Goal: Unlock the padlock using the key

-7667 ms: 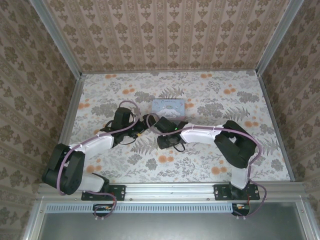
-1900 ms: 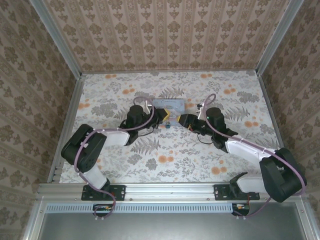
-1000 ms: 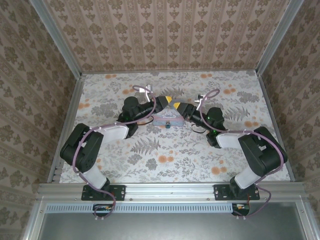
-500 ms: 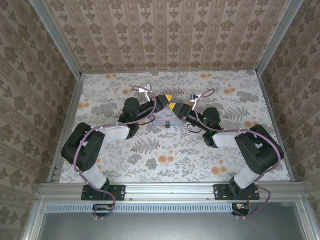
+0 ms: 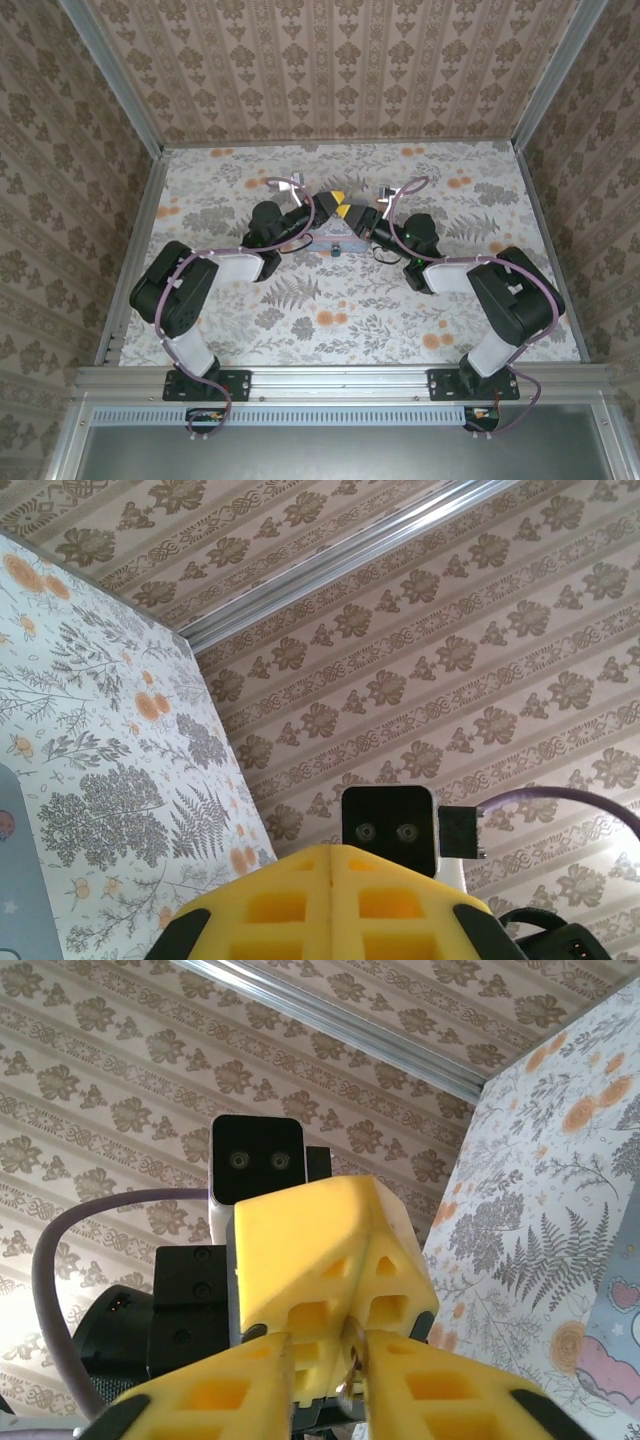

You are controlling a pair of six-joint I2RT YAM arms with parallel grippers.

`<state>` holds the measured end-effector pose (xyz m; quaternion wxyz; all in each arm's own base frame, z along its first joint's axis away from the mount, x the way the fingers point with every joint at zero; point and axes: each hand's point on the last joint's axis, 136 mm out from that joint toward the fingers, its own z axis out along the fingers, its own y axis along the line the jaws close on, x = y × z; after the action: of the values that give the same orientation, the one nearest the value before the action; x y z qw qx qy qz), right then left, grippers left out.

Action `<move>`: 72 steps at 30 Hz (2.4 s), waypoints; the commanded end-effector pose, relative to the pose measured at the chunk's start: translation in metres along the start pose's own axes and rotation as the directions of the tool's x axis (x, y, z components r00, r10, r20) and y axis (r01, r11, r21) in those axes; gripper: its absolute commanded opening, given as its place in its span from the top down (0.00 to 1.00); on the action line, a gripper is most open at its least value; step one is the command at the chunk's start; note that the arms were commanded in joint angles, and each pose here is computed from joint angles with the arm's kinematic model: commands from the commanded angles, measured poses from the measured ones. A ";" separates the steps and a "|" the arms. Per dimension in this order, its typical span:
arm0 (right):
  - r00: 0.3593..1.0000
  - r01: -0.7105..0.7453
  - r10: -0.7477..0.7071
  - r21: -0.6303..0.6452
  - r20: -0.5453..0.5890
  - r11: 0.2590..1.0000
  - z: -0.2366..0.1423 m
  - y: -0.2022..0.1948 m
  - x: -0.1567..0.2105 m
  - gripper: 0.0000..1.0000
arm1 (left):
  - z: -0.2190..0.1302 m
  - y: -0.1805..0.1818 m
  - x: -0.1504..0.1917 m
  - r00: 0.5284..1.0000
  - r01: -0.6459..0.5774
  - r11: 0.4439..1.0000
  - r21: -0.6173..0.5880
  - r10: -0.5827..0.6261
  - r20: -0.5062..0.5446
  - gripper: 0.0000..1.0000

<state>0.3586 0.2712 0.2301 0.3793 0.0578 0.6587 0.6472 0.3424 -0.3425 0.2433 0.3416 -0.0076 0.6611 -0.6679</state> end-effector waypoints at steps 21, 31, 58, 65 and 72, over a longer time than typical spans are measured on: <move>0.998 0.009 -0.008 -0.014 0.065 1.000 -0.004 0.007 -0.016 1.00 | -0.025 -0.017 -0.016 0.997 -0.042 0.999 -0.022 0.044 0.061 0.45; 0.999 0.019 -0.021 0.070 0.028 0.997 -0.017 -0.009 -0.013 1.00 | -0.059 -0.005 -0.017 0.995 -0.101 0.979 -0.179 0.101 -0.011 0.33; 0.994 -0.104 0.107 0.280 0.005 0.954 -0.001 -0.109 -0.027 1.00 | -0.086 0.126 0.108 0.807 -0.513 0.744 -0.427 0.250 -0.534 0.22; 0.993 -0.114 0.119 0.309 0.003 0.944 0.000 -0.126 -0.024 1.00 | -0.077 0.148 0.107 0.809 -0.511 0.745 -0.429 0.250 -0.531 0.23; 0.992 -0.116 0.126 0.325 -0.011 0.939 0.005 -0.134 -0.025 1.00 | -0.060 0.160 0.099 0.805 -0.531 0.744 -0.406 0.294 -0.515 0.24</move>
<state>0.4268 0.2369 0.1149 0.3091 0.1632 0.7619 0.5453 0.2965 -0.3119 0.0447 0.2932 0.1759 0.8740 -0.3454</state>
